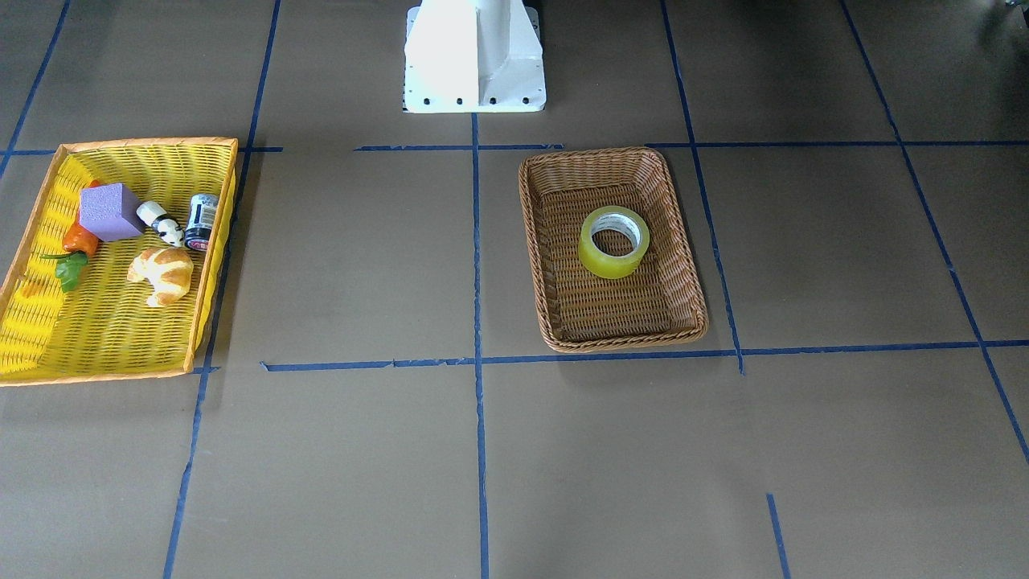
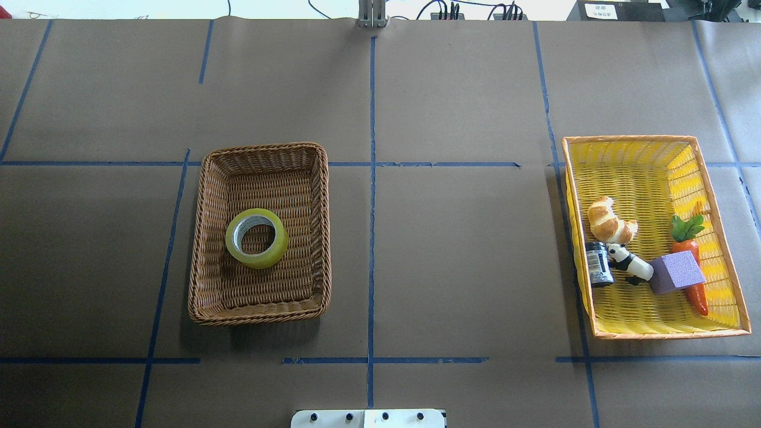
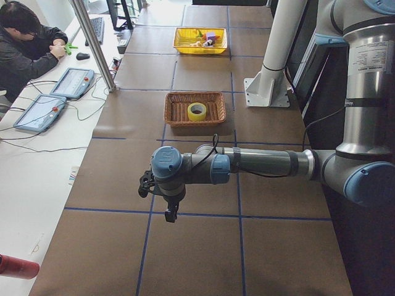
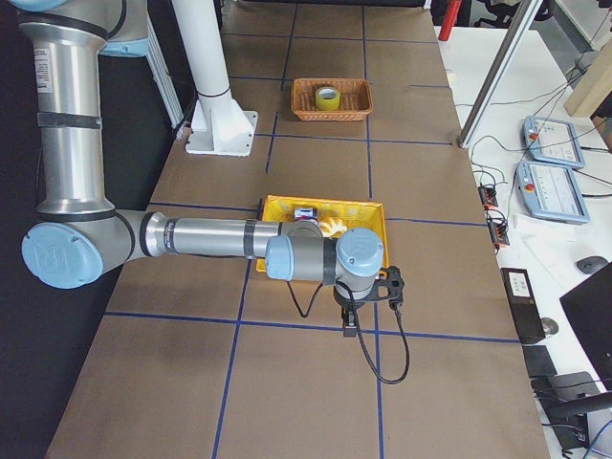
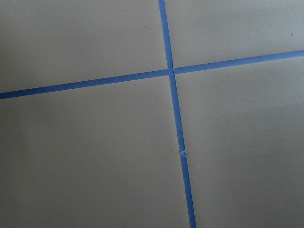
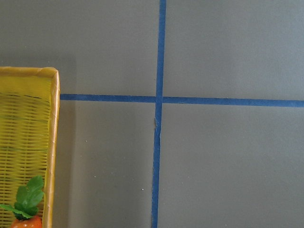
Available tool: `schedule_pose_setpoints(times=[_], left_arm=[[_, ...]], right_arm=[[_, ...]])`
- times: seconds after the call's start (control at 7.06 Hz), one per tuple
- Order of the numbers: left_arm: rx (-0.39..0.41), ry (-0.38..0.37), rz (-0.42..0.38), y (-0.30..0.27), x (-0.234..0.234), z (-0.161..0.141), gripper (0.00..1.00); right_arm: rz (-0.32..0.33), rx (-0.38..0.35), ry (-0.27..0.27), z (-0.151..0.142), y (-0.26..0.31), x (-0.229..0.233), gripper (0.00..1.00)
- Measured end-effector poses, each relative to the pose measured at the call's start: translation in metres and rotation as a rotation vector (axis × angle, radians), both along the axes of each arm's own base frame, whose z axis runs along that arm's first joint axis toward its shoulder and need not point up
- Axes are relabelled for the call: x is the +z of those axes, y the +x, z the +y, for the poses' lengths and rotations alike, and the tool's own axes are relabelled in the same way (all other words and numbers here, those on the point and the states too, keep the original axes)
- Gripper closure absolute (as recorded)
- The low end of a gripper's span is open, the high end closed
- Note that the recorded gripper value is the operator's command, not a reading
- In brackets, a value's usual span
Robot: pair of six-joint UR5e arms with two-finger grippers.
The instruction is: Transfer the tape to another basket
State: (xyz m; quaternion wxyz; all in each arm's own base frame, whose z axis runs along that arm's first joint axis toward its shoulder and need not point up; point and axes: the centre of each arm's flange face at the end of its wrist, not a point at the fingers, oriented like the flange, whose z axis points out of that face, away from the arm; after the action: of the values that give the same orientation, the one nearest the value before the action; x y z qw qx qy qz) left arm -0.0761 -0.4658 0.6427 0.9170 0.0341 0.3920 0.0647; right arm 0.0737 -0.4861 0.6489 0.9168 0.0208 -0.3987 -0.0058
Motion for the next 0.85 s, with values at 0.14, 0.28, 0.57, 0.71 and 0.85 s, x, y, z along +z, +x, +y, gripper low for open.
schedule_pose_setpoints(times=[0.14, 0.28, 0.57, 0.71, 0.85], left_arm=[[0.0, 0.0, 0.001, 0.0, -0.0001, 0.0001, 0.0], [0.0, 0.0, 0.002, 0.0001, -0.0004, 0.0001, 0.0], [-0.001, 0.001, 0.002, -0.0001, -0.0004, 0.0001, 0.0], [-0.001, 0.001, 0.002, -0.0003, -0.0003, 0.0001, 0.0], [-0.001, 0.001, 0.002, -0.0003, -0.0004, 0.0001, 0.0]], right_arm=[[-0.001, 0.001, -0.004, 0.0002, -0.0001, 0.0003, 0.0], [-0.004, 0.002, -0.008, 0.0004, -0.0003, 0.0005, 0.0], [-0.007, 0.002, -0.011, 0.0005, -0.0004, 0.0005, 0.0], [-0.006, 0.002, -0.012, 0.001, -0.0004, 0.0011, 0.0], [-0.006, 0.002, -0.013, 0.0015, -0.0004, 0.0016, 0.0]])
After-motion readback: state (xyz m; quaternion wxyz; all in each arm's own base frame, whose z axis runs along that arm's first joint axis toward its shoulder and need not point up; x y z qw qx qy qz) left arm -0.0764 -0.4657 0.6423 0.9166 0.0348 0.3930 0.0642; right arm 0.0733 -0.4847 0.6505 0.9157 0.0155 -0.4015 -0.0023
